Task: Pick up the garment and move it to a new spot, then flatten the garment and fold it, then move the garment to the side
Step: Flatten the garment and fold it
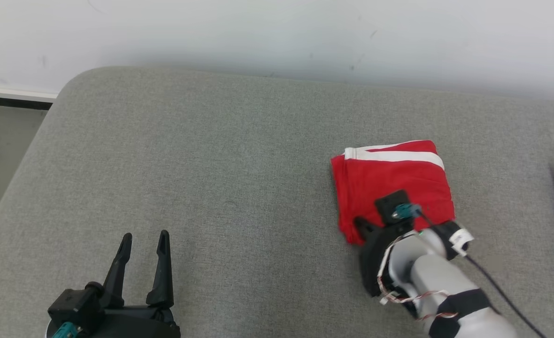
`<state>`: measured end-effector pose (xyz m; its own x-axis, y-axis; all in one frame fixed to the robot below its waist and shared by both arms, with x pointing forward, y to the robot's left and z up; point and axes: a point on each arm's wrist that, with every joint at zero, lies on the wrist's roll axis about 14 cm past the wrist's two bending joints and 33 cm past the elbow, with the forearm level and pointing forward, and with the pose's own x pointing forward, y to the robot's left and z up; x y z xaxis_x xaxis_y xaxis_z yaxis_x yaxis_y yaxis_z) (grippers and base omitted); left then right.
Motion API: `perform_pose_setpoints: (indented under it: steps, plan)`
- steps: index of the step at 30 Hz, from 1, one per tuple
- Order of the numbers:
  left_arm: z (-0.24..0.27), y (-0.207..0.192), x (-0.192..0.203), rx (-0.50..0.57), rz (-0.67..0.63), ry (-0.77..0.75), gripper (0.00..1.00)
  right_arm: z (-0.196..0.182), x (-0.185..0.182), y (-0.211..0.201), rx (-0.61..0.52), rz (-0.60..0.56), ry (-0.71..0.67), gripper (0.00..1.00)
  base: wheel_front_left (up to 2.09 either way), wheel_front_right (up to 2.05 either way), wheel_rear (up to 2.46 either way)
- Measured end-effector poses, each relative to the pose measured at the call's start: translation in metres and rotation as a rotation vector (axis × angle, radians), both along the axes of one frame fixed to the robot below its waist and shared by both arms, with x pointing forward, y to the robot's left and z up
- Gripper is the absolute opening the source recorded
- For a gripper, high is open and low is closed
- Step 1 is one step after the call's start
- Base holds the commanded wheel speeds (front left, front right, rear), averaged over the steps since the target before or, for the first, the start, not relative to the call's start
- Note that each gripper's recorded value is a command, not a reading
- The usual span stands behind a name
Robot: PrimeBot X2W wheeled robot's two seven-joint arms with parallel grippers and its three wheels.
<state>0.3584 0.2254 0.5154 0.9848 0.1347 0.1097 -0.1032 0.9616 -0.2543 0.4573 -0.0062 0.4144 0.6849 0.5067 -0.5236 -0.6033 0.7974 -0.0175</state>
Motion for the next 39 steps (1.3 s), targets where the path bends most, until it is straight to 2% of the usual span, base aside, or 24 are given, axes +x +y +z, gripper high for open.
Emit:
perform_pose_setpoints:
  steps: [4,9,13,16,17,18,19,20,24,30,34,39]
  plan:
    - [0.001,-0.001,0.0,0.0,-0.001,-0.004,1.0,-0.003,-0.021,0.026,0.036,0.062,0.029,0.0,0.0,0.0,0.0]
    - [0.003,0.0,-0.001,0.001,0.001,-0.011,1.0,0.017,-0.027,0.048,0.146,0.081,0.012,0.0,0.0,0.0,0.0]
    - [0.005,0.002,-0.002,0.007,0.006,-0.016,1.0,0.053,-0.022,0.056,0.294,0.056,-0.063,0.0,0.0,0.0,0.0]
    - [0.006,0.0,-0.002,0.014,-0.002,-0.018,1.0,0.08,-0.012,0.044,0.38,0.005,-0.151,0.0,0.0,0.0,0.0]
    - [0.006,-0.001,-0.002,0.014,-0.005,-0.019,1.0,0.088,-0.009,0.036,0.401,-0.02,-0.184,0.29,0.0,0.0,0.0]
    - [0.006,-0.002,-0.003,0.016,-0.008,-0.02,1.0,0.095,-0.006,0.027,0.416,-0.045,-0.216,0.42,0.0,0.0,0.0]
    - [0.006,-0.002,-0.004,0.016,-0.008,-0.019,1.0,0.101,-0.003,0.016,0.427,-0.072,-0.247,0.86,0.0,0.0,0.0]
    - [0.006,-0.003,-0.004,0.015,-0.01,-0.019,1.0,0.106,-0.001,0.004,0.44,-0.102,-0.276,1.0,0.0,0.0,0.0]
    - [0.01,-0.008,-0.004,0.017,-0.026,-0.034,1.0,0.121,-0.002,-0.04,0.448,-0.204,-0.38,1.0,0.0,0.0,0.0]
    - [0.012,-0.019,-0.006,0.016,-0.053,-0.041,1.0,0.124,-0.015,-0.117,0.413,-0.385,-0.466,1.0,0.0,0.0,0.0]
    - [0.012,-0.026,-0.005,0.03,-0.078,-0.039,1.0,0.119,-0.029,-0.157,0.353,-0.461,-0.496,1.0,0.0,0.0,0.0]
    - [0.008,-0.03,-0.004,0.056,-0.095,-0.025,1.0,0.112,-0.047,-0.18,0.3,-0.495,-0.506,1.0,0.0,0.0,0.0]
